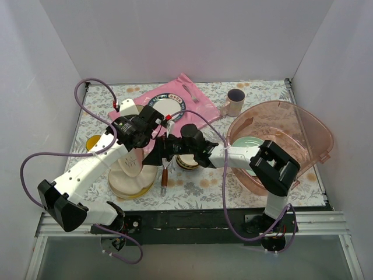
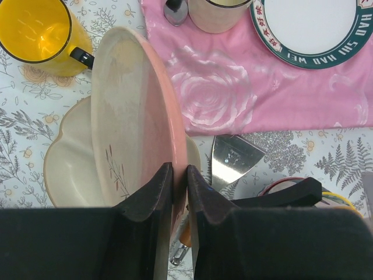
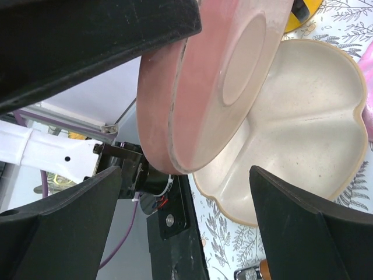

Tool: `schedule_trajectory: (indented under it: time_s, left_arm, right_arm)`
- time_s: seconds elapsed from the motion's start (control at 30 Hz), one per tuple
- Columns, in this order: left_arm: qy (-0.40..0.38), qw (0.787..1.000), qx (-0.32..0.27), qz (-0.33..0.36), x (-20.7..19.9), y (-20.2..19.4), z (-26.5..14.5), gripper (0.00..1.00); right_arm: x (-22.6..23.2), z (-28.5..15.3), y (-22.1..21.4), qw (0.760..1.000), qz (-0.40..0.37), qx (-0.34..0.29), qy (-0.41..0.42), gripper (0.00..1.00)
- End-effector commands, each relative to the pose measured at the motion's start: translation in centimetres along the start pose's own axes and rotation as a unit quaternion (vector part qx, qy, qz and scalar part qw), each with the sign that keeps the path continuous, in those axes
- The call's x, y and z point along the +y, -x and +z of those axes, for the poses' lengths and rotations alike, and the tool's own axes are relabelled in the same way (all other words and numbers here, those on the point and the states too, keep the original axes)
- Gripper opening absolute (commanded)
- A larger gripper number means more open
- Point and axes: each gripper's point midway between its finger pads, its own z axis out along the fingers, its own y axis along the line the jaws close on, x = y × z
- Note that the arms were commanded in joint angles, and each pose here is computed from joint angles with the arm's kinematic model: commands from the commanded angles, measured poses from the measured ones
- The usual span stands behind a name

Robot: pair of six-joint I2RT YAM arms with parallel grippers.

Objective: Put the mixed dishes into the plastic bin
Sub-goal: Pick up the plate at the center of the board.

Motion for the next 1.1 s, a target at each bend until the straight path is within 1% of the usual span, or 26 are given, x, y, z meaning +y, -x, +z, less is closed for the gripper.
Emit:
schedule_trajectory:
  time_s: [0.0, 0.2, 0.23, 0.3, 0.4, 0.53, 0.6, 0.63, 0.7, 0.8, 0.83, 0.9, 0.93, 1.07]
  left_arm:
    - [-0.018, 0.998, -0.026, -0.052, 0.3, 1.8, -0.8, 0.00]
    - [-0.025, 0.996, -0.024, -0.077, 0.3, 1.8, -0.8, 0.00]
    - [-0.024, 0.996, -0.023, -0.079, 0.3, 1.8, -0.8, 0.00]
    - [-0.028, 0.995, -0.024, -0.088, 0.3, 2.0, -0.9, 0.00]
    - [-0.031, 0.994, -0.026, -0.098, 0.2, 2.3, -1.1, 0.00]
    - [-0.035, 0.993, -0.033, -0.110, 0.2, 2.9, -1.4, 0.00]
    - [-0.037, 0.992, -0.036, -0.117, 0.1, 3.2, -1.5, 0.00]
    - [-0.039, 0.991, -0.038, -0.122, 0.1, 3.3, -1.6, 0.00]
    - [-0.043, 0.990, -0.040, -0.127, 0.0, 3.5, -1.7, 0.00]
    - [-0.046, 0.989, -0.045, -0.134, 0.1, 3.9, -2.0, 0.00]
    - [-0.047, 0.988, -0.047, -0.136, 0.1, 4.0, -2.1, 0.00]
    - [-0.053, 0.987, -0.049, -0.142, 0.0, 4.3, -2.3, 0.00]
    - [-0.055, 0.987, -0.051, -0.145, 0.1, 4.5, -2.5, 0.00]
    - [-0.063, 0.986, -0.052, -0.146, -0.2, 4.7, -2.6, 0.00]
  right_arm:
    - [1.9, 1.5, 3.1, 0.999, -0.026, -0.039, 0.022, 0.97]
    - [1.7, 2.9, 3.9, 0.999, -0.026, -0.040, 0.022, 0.95]
    - [1.5, 3.1, 3.9, 0.999, -0.019, -0.038, 0.018, 0.94]
    - [1.1, 3.4, 4.0, 0.999, -0.009, -0.040, 0.014, 0.93]
    - [1.2, 3.9, 3.9, 0.999, 0.006, -0.035, 0.020, 0.88]
    - [1.6, 4.1, 4.0, 0.999, 0.014, -0.035, 0.030, 0.76]
    - [1.6, 4.2, 4.1, 0.999, 0.018, -0.036, 0.032, 0.74]
    - [1.7, 4.2, 4.1, 0.999, 0.018, -0.037, 0.033, 0.70]
    - [1.8, 4.1, 4.3, 0.998, 0.022, -0.039, 0.036, 0.66]
    - [1.8, 4.0, 4.4, 0.998, 0.024, -0.040, 0.037, 0.57]
    - [1.9, 3.9, 4.4, 0.998, 0.026, -0.041, 0.040, 0.50]
    - [1.6, 3.6, 4.4, 0.998, 0.031, -0.042, 0.042, 0.43]
    - [1.9, 3.4, 4.8, 0.997, 0.033, -0.047, 0.050, 0.38]
    - [2.1, 2.9, 5.5, 0.996, 0.039, -0.055, 0.062, 0.28]
